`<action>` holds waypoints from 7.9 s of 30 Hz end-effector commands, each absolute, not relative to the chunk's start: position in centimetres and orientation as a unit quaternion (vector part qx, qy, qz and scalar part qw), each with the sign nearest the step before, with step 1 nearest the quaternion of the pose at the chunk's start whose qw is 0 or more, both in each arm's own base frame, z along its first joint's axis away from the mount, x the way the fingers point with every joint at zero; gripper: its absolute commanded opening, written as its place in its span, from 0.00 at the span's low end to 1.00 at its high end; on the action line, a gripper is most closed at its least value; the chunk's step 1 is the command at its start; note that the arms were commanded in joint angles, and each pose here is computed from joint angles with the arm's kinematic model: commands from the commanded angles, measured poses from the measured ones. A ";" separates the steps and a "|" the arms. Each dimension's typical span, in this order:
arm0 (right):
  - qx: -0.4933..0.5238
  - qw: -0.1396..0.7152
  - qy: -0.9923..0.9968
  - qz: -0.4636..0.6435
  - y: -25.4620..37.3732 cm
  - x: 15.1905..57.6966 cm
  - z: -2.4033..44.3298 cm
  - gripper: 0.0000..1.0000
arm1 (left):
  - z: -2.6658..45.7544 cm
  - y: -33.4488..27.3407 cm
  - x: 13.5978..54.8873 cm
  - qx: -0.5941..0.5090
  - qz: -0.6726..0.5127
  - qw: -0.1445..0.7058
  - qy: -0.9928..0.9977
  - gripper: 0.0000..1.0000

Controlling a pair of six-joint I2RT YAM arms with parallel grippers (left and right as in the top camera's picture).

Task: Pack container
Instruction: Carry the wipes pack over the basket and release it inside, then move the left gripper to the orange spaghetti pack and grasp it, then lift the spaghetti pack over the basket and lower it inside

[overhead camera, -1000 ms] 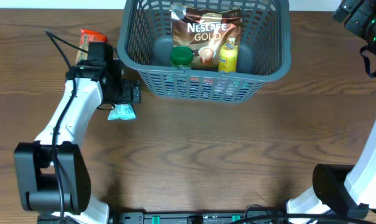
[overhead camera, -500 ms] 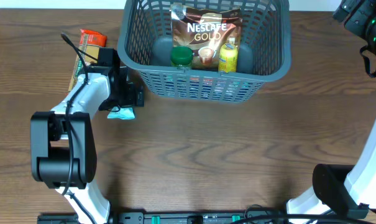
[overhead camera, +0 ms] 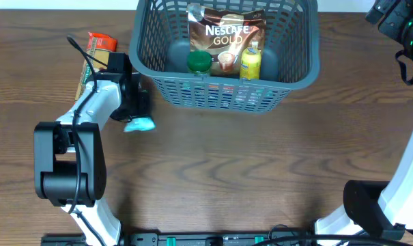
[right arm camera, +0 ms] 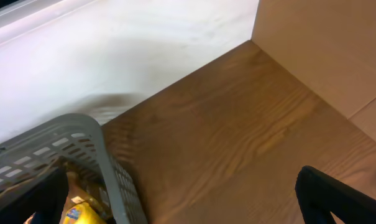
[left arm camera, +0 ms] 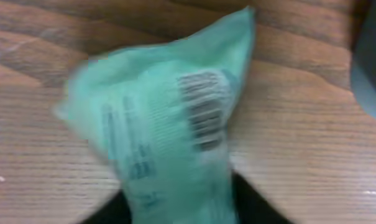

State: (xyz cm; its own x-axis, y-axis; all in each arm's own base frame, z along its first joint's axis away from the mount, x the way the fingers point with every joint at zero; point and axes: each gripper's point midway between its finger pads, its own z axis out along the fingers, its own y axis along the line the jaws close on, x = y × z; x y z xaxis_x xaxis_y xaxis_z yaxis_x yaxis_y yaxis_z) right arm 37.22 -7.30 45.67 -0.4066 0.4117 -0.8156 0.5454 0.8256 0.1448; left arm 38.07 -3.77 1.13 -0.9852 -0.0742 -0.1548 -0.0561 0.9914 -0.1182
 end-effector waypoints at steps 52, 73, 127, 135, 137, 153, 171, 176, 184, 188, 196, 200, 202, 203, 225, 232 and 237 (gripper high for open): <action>0.297 0.463 0.832 -0.075 -7.7 37.2 45.6 0.99 | 39.1 -24.8 42.7 0.259 -0.333 0.468 0.776 0.06; 0.297 0.463 0.832 -0.075 -7.7 37.2 45.6 0.99 | 30.7 -30.6 43.8 0.282 -0.339 0.384 0.811 0.30; 0.297 0.463 0.832 -0.075 -7.7 37.2 45.6 0.99 | 20.5 7.9 48.4 0.034 0.092 0.261 0.960 0.98; 0.297 0.463 0.832 -0.075 -7.7 37.2 45.6 0.99 | 12.8 10.5 50.0 -0.015 0.053 0.211 0.976 0.98; 0.297 0.463 0.832 -0.075 -7.7 37.2 45.6 0.99 | 11.1 11.4 49.9 -0.025 0.052 0.194 0.979 0.98; 0.297 0.463 0.832 -0.075 -7.7 37.2 45.6 0.99 | 1.5 10.5 48.2 0.015 -0.045 0.103 0.994 0.98; 0.297 0.463 0.832 -0.075 -7.7 37.2 45.6 0.99 | -1.8 10.1 46.7 0.013 -0.056 0.065 0.996 0.97; 0.297 0.463 0.832 -0.075 -7.7 37.2 45.6 0.99 | -1.9 10.1 46.4 0.012 -0.057 0.060 0.996 0.58; 0.297 0.463 0.832 -0.075 -7.7 37.2 45.6 0.99 | -1.8 10.1 46.5 0.012 -0.057 0.061 0.996 0.06; 0.297 0.463 0.832 -0.075 -7.7 37.2 45.6 0.99 | -0.4 10.3 47.1 0.013 -0.052 0.079 0.995 0.06; 0.297 0.463 0.832 -0.075 -7.7 37.2 45.6 0.99 | 11.1 11.2 50.7 0.016 -0.016 0.208 0.978 0.06; 0.297 0.463 0.832 -0.075 -7.7 37.2 45.6 0.99 | 19.7 11.2 51.3 0.024 0.009 0.297 0.955 0.06; 0.297 0.463 0.832 -0.075 -7.7 37.2 45.6 0.99 | 24.5 10.7 50.9 0.032 0.022 0.344 0.938 0.06; 0.297 0.463 0.832 -0.075 -7.7 37.2 45.6 0.99 | 26.5 10.3 50.6 0.038 0.028 0.364 0.930 0.06; 0.297 0.463 0.832 -0.075 -7.7 37.2 45.6 0.99 | 48.0 -17.0 40.2 0.468 -0.138 0.611 0.623 0.06; 0.297 0.463 0.832 -0.075 -7.7 37.2 45.6 0.99 | 44.1 -21.0 39.8 0.555 -0.182 0.571 0.577 0.06; 0.297 0.463 0.832 -0.075 -7.7 37.2 45.6 0.99 | 38.6 -22.3 40.3 0.602 -0.193 0.511 0.583 0.06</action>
